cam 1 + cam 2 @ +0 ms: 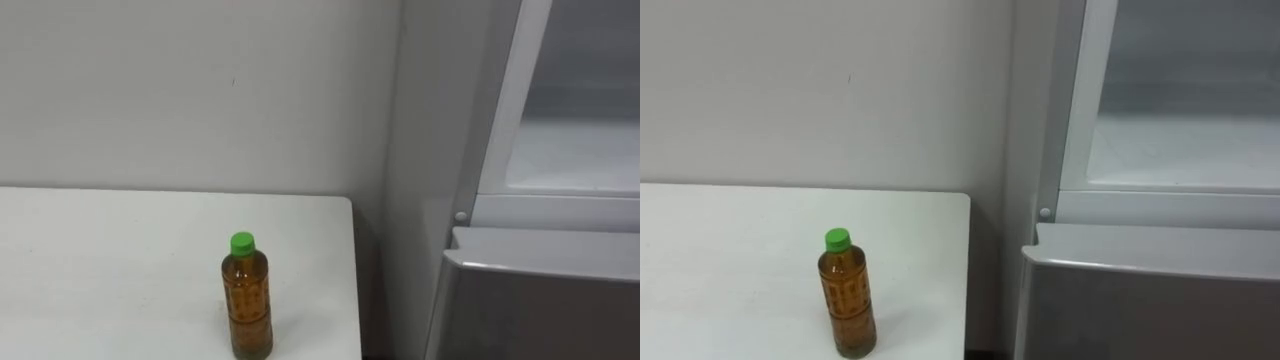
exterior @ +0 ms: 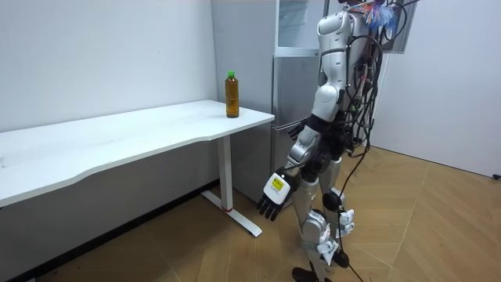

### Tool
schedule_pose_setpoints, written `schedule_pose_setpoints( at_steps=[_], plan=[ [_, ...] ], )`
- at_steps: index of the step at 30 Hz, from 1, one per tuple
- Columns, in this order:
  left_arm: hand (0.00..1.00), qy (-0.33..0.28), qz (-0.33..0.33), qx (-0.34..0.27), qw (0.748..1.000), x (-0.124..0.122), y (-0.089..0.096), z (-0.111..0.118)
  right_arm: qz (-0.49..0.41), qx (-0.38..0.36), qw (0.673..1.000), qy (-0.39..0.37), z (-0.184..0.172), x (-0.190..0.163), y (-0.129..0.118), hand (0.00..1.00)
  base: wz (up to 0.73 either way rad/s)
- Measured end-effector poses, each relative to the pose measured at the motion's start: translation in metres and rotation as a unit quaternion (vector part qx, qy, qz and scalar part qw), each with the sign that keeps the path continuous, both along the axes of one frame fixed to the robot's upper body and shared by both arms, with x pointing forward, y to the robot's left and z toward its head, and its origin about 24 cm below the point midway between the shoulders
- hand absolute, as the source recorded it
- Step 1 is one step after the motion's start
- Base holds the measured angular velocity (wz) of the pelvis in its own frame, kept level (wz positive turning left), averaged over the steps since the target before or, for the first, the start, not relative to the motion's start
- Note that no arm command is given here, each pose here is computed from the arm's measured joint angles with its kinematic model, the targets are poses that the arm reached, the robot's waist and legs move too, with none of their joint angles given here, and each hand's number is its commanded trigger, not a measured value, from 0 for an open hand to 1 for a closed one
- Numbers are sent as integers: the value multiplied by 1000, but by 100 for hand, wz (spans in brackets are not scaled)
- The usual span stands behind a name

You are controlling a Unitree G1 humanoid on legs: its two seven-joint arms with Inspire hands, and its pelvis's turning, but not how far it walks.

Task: Put the bottle in the upper fridge

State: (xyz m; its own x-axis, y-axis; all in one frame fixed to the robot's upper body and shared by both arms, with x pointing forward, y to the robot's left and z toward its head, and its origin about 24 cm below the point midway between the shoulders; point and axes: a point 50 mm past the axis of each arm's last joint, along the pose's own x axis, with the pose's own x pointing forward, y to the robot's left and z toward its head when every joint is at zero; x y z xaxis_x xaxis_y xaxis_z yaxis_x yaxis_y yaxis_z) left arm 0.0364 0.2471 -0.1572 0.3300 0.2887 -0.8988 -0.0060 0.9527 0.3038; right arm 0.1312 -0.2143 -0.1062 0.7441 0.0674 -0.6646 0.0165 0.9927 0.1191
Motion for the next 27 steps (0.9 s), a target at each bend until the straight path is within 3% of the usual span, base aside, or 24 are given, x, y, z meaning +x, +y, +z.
schedule_pose_setpoints(
  at_steps=[11,27],
  plan=[
    [0,-4,-12,-5,1000,2,-1,0,42,10,998,-47,24,15,5,0,-6],
    [0,5,-19,-7,1000,-2,1,0,156,-58,981,-101,76,38,-8,0,-2]
  ],
)
